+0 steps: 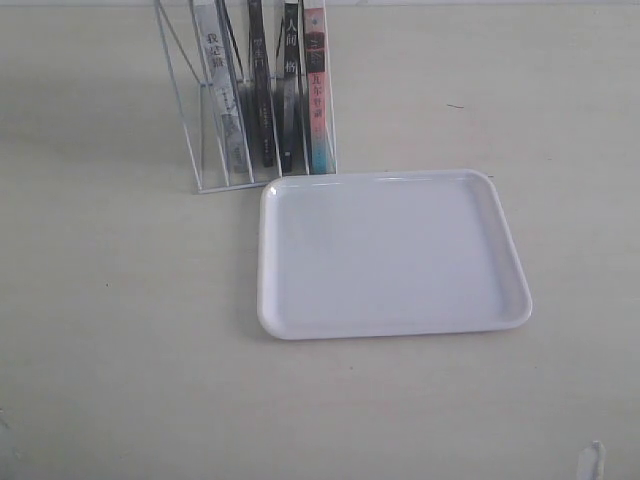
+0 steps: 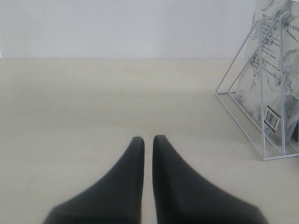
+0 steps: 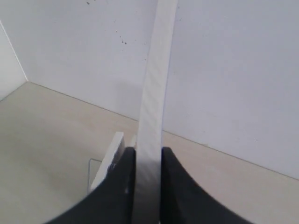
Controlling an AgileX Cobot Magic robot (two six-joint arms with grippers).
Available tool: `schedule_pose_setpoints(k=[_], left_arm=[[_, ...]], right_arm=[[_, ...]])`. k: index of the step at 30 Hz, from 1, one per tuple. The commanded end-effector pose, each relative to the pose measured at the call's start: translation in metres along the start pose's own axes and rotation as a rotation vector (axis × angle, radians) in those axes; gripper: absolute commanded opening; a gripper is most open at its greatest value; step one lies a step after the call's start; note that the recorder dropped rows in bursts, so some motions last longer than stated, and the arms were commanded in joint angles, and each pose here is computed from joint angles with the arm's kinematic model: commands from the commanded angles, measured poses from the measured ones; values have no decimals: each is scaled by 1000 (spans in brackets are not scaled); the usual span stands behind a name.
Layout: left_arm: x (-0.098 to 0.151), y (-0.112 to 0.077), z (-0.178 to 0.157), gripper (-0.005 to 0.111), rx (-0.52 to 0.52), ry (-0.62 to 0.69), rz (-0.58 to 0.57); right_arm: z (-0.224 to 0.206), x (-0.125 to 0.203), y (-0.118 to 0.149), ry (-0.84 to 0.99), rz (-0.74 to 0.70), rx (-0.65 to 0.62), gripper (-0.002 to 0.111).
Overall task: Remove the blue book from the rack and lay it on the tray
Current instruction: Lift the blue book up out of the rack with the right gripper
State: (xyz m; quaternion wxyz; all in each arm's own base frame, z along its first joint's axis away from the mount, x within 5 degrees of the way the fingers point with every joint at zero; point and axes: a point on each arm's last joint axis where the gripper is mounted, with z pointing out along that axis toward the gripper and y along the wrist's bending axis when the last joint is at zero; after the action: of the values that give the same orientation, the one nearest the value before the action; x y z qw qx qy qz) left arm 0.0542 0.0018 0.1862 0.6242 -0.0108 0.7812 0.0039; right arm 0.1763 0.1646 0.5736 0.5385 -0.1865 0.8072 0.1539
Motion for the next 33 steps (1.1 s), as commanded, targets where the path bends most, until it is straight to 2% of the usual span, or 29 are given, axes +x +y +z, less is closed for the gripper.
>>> schedule_pose_setpoints(k=[1,10,20,23,28,33], left_arm=[[1,-1,0,6,10,-4,6],[1,-1,0,6,10,-4,6],[1,-1,0,6,10,-4,6],[1,-1,0,6,10,-4,6],[1,-1,0,6,10,-4,6],[1,-1,0,6,10,-4,6]], right_arm=[[-22,9,-18,-43,-14,76,0],[-44,61,-41,40,45,157,0],[-38,134,-60,190,-43,260,0],[-37,138,-63,188,-73,297,0],[-37,139,-61,203,-79,273,0],[-21,141,-55,257,-144,265,0]])
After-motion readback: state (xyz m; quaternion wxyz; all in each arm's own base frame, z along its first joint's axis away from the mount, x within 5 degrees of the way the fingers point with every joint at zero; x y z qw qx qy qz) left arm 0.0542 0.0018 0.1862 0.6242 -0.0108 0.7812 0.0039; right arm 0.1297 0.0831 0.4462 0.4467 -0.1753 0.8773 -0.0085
